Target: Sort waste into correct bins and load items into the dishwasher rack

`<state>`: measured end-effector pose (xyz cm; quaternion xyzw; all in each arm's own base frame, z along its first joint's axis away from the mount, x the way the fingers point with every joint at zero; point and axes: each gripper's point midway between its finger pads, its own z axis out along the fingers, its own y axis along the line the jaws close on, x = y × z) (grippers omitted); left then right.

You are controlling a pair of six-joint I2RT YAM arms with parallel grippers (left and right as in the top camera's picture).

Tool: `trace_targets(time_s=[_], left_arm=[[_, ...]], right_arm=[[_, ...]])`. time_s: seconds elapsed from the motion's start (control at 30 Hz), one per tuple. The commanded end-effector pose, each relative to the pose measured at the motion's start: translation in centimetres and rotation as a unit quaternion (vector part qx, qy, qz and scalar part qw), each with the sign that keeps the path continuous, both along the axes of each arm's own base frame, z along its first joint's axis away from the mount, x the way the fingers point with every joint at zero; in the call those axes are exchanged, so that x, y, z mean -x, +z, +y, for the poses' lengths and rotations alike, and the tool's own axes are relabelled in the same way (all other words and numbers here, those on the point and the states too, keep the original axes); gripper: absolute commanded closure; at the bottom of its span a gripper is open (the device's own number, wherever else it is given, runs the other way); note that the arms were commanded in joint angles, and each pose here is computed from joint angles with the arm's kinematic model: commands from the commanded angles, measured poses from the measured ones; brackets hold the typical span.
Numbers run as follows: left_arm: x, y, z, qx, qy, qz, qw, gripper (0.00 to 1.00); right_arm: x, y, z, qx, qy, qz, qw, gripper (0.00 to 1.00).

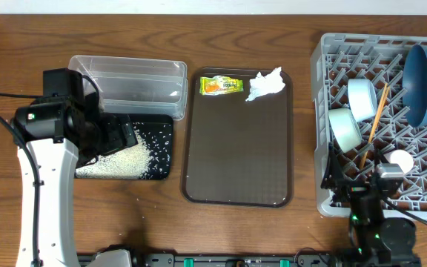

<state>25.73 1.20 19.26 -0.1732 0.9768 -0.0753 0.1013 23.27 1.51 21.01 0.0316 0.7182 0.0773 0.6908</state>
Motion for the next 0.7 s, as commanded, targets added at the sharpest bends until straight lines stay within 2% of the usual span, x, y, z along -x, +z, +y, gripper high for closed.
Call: trace_targets(time_s=[0.0,0.1,0.33,0.5,0.67], left_arm=[[0.0,0.5,0.3,-0.007,0.004,-0.008,1.0,0.04],[0.0,0.5,0.3,-0.007,0.004,-0.008,1.0,0.04],[0.0,0.5,0.3,-0.007,0.004,-0.008,1.0,0.04],[0.0,0.5,0.3,-0.007,0.004,-0.008,1.0,0.04],[0.0,0.5,0.3,-0.007,0.004,-0.008,1.0,0.04]], right_arm=[[-0.8,-1.5,-0.7,0.003,-0.017,-0.015,1.0,0.01],[-1.4,-2.5,-0.8,0.002,-0.02,-0.04,0.999,0.01],[-1.4,-3.3,-1.1,0.002,-0.028,-0.021,0.999,0.01],[-1.3,-5.4,-1.1,0.005,-0.028,0.021,0.999,0.01],[-1.4,-5.3,-1.1,0.005,-0.028,0.02,0.999,0.01]])
